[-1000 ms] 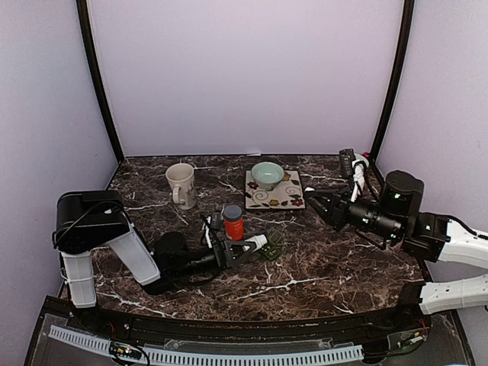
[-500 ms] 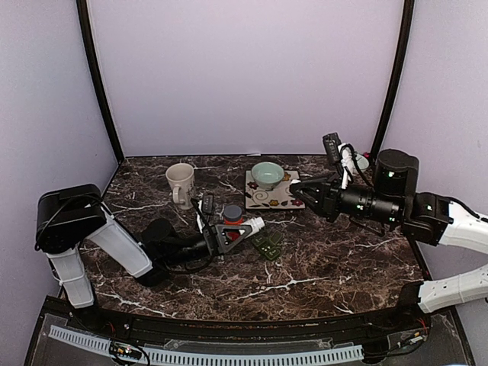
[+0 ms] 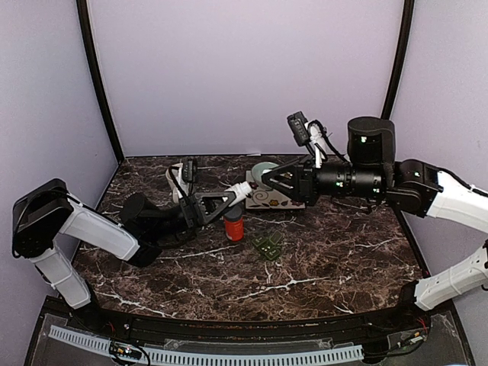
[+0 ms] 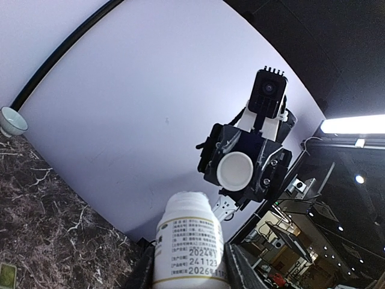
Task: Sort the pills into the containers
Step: Close the lid of the pill bottle on the pill bottle.
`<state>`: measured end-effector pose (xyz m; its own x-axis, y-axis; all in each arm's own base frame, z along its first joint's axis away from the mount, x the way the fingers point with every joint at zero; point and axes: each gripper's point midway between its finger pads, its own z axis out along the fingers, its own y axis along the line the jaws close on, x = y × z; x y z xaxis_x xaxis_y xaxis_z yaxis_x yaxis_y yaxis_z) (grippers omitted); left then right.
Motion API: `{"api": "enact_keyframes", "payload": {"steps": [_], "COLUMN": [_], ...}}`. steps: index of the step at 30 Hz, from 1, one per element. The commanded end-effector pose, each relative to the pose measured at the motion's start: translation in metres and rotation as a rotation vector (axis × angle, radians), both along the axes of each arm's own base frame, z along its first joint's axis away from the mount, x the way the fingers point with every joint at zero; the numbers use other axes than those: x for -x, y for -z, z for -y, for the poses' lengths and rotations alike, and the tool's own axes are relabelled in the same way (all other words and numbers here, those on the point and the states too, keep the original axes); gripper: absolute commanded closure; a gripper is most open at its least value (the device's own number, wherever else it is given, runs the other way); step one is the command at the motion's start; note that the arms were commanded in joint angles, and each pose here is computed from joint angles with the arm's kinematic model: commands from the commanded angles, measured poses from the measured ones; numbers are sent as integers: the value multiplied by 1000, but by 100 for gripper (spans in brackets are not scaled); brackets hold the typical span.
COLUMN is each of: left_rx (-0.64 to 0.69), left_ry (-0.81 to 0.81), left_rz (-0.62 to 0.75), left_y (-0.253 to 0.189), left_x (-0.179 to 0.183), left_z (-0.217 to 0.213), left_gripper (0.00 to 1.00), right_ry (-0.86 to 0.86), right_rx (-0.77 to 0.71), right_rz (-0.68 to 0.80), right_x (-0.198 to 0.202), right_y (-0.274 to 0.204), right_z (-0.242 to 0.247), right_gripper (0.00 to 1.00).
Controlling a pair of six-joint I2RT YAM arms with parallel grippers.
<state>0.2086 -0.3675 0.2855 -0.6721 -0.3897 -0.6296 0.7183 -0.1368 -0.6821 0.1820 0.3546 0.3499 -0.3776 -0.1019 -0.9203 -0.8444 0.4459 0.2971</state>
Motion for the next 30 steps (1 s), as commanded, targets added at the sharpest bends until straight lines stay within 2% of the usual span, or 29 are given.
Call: {"api": "enact_keyframes", "payload": {"steps": [1,11,30], "left_rx": [95,63,52], "left_ry": [110,258,366], "left_rz": [137,186,198], "left_y": [-48,-55,-61], "left_x": [23,38,48], "left_z": [-13,-19,-23], "left_gripper": [100,100,100], "right_ry": [-80,-182,-229], "right_rx": [1,79,113], "right_rz": [11,-8,-29], "right_x": [13,29,34], "right_y": [-21,-22,-13], "right_z": [-8,-19,-32], "right_gripper": [100,100,100]}}
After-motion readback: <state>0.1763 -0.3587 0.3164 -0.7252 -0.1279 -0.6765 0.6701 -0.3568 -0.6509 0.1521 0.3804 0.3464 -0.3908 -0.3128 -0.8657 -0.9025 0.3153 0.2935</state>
